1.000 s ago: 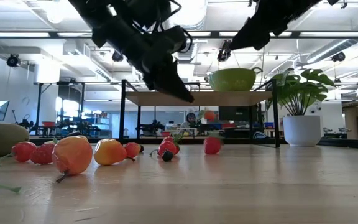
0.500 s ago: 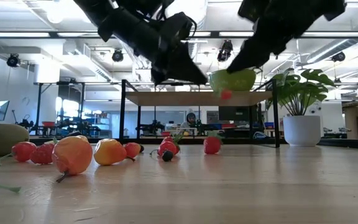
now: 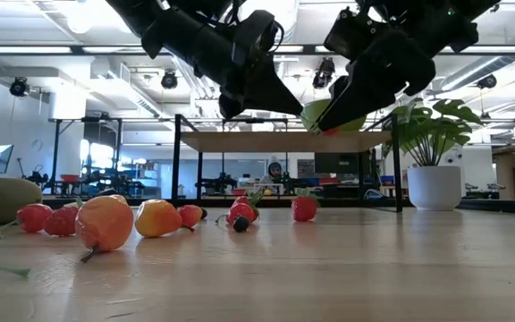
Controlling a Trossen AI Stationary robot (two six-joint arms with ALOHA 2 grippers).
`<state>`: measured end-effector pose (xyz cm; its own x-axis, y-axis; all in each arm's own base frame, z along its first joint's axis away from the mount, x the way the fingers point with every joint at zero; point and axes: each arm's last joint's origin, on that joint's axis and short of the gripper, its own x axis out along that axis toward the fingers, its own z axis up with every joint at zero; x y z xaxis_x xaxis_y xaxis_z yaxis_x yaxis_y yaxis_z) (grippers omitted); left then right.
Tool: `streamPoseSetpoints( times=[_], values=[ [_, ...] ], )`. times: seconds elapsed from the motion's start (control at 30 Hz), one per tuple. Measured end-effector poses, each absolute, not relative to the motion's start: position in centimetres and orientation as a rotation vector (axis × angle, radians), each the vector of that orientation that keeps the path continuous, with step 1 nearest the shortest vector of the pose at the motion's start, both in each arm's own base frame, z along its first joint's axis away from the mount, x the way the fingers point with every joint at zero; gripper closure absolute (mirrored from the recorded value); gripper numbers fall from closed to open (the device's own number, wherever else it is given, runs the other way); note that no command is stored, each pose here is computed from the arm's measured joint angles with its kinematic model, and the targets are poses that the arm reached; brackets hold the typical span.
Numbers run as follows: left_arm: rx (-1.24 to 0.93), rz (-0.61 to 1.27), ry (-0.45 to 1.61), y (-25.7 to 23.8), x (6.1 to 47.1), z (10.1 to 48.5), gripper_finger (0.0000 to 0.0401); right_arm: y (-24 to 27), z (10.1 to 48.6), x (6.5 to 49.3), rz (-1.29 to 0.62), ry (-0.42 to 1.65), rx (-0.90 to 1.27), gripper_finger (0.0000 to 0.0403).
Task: Build produce basket
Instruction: Put the strawberry into the green basket
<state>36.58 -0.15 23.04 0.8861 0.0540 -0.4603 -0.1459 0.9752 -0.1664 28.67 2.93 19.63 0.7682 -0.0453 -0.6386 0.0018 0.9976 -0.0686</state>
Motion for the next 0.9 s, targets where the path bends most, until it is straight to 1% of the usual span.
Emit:
streamPoseSetpoints(
  times=[0.17,0.57,0.67,0.9],
  values=[
    [-0.199,0.104,0.471,-0.15,36.58,23.03,0.0399,2.90,19.82,28.62,-0.032,0.685,-0.066,0.0205],
    [-0.204,0.075,0.456,-0.41,36.65,23.18,0.0399,2.90,19.78,28.61,-0.029,0.689,-0.079,0.0310],
    [-0.204,0.075,0.457,-0.41,36.65,23.16,0.0399,2.88,19.78,28.60,-0.031,0.690,-0.084,0.0332],
    [-0.191,0.072,0.457,-0.41,36.65,23.16,0.0399,2.88,19.76,28.59,-0.031,0.692,-0.084,0.0366]
  ],
)
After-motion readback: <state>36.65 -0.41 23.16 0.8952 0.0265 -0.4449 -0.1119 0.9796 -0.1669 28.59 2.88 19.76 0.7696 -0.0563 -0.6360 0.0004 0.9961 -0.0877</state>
